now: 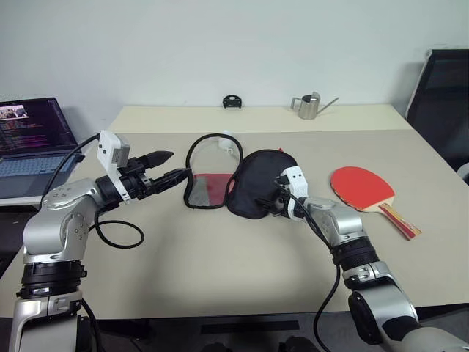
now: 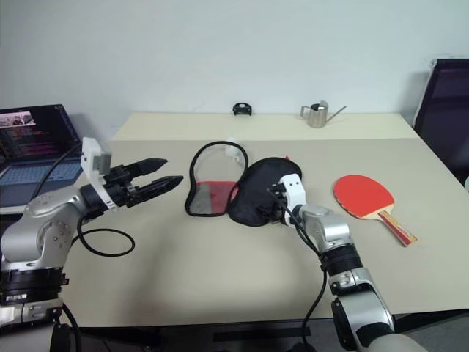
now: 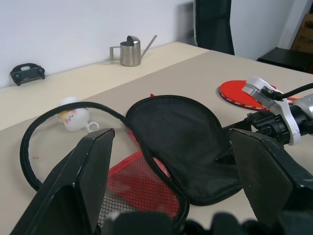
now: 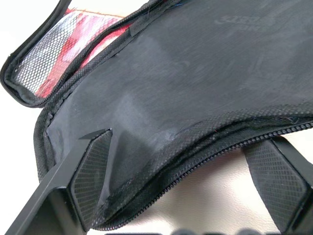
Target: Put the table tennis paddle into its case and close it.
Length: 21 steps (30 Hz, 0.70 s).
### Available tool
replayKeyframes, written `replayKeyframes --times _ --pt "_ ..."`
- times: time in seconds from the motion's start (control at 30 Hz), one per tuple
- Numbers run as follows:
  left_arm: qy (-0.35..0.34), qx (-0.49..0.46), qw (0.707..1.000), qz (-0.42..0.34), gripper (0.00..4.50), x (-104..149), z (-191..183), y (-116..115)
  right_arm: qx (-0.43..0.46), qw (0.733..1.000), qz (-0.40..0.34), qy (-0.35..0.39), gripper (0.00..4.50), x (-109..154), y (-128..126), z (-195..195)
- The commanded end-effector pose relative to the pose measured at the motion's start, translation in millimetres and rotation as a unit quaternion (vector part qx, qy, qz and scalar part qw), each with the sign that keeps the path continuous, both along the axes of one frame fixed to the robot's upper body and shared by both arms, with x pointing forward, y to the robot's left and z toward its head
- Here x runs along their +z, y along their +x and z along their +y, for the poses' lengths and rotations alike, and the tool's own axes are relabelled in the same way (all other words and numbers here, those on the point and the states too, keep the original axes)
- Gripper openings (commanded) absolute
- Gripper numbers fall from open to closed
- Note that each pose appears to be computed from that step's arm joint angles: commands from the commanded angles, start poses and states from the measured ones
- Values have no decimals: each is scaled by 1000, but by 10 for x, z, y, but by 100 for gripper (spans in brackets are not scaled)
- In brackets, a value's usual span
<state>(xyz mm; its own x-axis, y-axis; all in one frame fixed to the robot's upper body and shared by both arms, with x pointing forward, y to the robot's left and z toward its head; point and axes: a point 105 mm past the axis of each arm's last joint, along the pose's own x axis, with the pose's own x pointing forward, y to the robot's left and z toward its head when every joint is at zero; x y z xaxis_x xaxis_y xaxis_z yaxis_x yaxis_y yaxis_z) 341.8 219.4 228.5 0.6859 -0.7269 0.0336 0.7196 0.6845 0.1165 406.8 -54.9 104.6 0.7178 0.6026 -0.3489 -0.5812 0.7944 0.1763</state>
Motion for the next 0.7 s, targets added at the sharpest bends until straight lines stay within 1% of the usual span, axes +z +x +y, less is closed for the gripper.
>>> replayKeyframes --times 0.03,0.07,0.1,0.17,0.2,0.37,0.4,0.7 --pt "10 -4 1000 -25 408 100 2 -29 16 1000 -1 19 361 72 -33 121" --pt "11 -4 1000 -24 408 93 4 -32 17 1000 6 25 317 63 -47 135" --pt "12 -4 1000 -24 408 86 4 -35 17 999 13 31 291 55 -60 147" --pt "16 -5 1000 -22 408 73 3 -40 18 998 31 47 217 36 -96 178" --pt "17 -6 1000 -21 408 69 2 -43 18 998 39 53 187 28 -112 189" --pt "22 -11 1000 -17 408 42 -13 -56 21 997 48 54 13 6 -164 209" --pt "23 -12 1000 -17 408 39 -17 -57 21 997 49 54 6 5 -169 209" --pt "29 -26 999 -12 408 17 -81 -79 26 997 56 46 6 4 -249 144"
